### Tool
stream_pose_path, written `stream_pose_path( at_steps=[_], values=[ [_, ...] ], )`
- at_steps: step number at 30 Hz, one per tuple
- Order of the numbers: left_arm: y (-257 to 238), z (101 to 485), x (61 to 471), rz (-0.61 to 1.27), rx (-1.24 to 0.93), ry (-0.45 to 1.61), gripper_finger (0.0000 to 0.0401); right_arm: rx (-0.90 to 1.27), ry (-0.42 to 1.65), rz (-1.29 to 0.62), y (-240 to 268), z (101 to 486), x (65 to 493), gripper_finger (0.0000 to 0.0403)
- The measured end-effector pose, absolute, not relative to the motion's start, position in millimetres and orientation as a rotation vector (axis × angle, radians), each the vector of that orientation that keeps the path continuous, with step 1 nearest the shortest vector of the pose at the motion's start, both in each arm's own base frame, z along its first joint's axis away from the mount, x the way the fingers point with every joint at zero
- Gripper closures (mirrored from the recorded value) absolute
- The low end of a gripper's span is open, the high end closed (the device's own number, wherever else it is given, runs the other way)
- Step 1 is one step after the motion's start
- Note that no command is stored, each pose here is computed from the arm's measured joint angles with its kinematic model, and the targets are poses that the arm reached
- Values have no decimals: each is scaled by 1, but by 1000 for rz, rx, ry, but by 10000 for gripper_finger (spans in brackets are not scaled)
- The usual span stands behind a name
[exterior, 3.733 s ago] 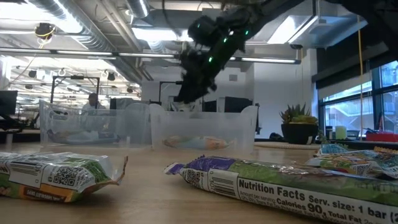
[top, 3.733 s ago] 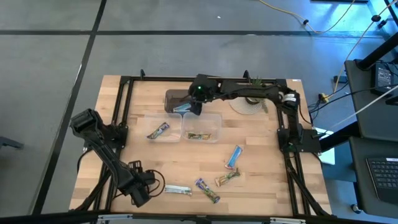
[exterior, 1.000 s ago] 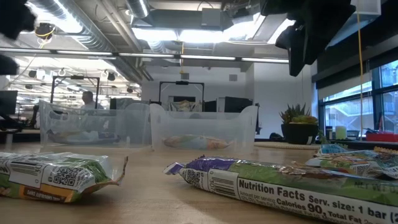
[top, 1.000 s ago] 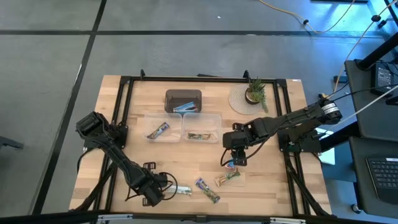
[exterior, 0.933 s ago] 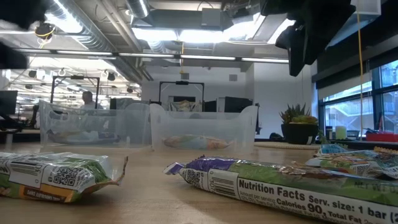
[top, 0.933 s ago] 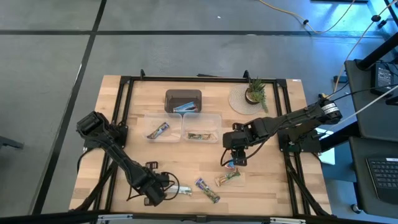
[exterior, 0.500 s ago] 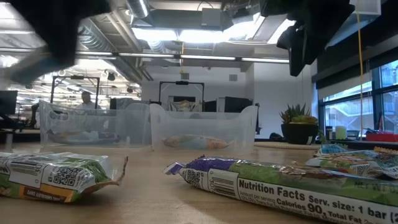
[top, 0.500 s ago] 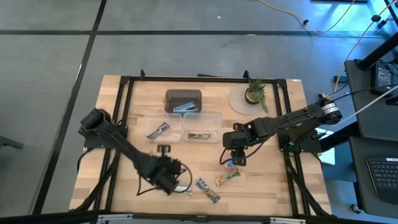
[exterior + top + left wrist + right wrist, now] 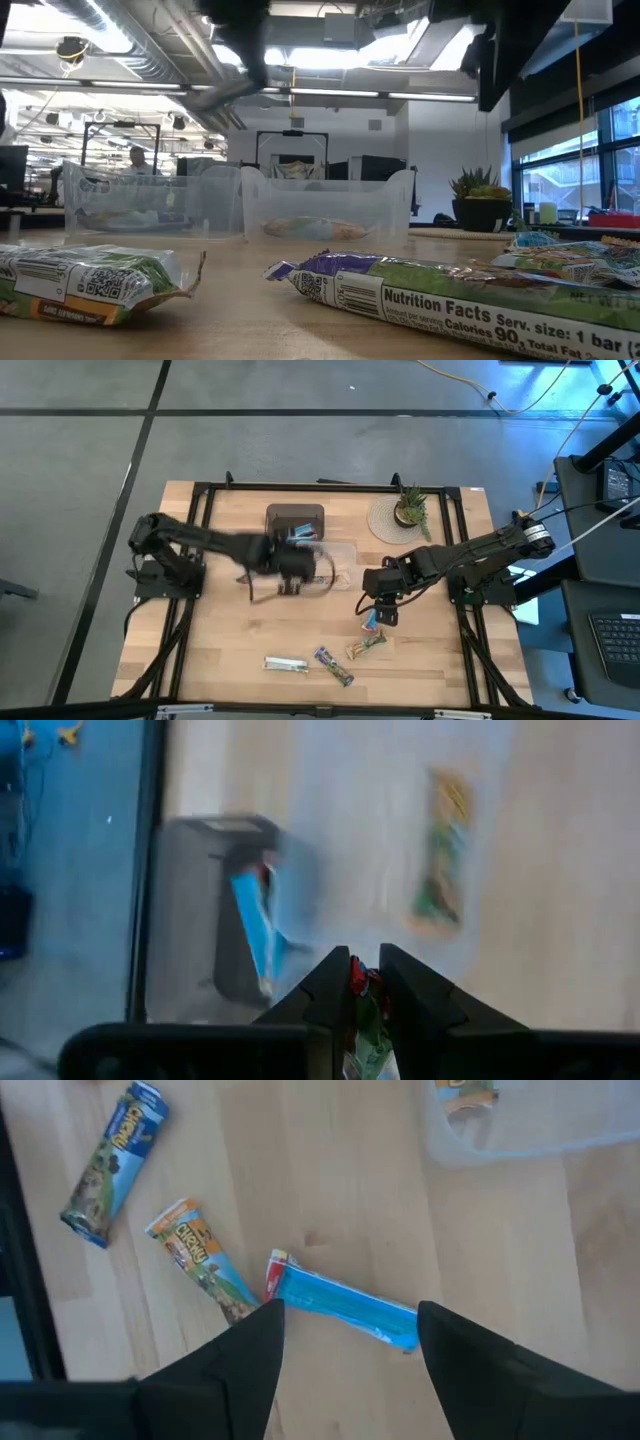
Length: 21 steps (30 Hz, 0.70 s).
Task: Pick and place Granola Bars by type
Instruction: Put the red granola bar into the black bin
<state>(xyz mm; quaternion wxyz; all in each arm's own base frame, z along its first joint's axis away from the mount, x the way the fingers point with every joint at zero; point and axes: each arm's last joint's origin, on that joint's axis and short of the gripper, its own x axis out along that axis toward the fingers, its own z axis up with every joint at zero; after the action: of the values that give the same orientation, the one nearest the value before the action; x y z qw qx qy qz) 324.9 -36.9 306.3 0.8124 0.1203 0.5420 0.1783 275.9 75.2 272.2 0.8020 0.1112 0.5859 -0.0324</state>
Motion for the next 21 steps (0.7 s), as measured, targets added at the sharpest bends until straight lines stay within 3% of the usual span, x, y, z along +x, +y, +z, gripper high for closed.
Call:
stream_pose_path(
  at_steps=[5,8,21],
  values=[
    [23,316,342,434,15,996,352,265,1233,-77,74,279,272,172],
    [54,310,351,461,-12,970,352,266,1231,-77,74,280,271,172],
    [123,234,372,560,-58,1193,352,309,1232,-109,74,280,270,172]
  ],
)
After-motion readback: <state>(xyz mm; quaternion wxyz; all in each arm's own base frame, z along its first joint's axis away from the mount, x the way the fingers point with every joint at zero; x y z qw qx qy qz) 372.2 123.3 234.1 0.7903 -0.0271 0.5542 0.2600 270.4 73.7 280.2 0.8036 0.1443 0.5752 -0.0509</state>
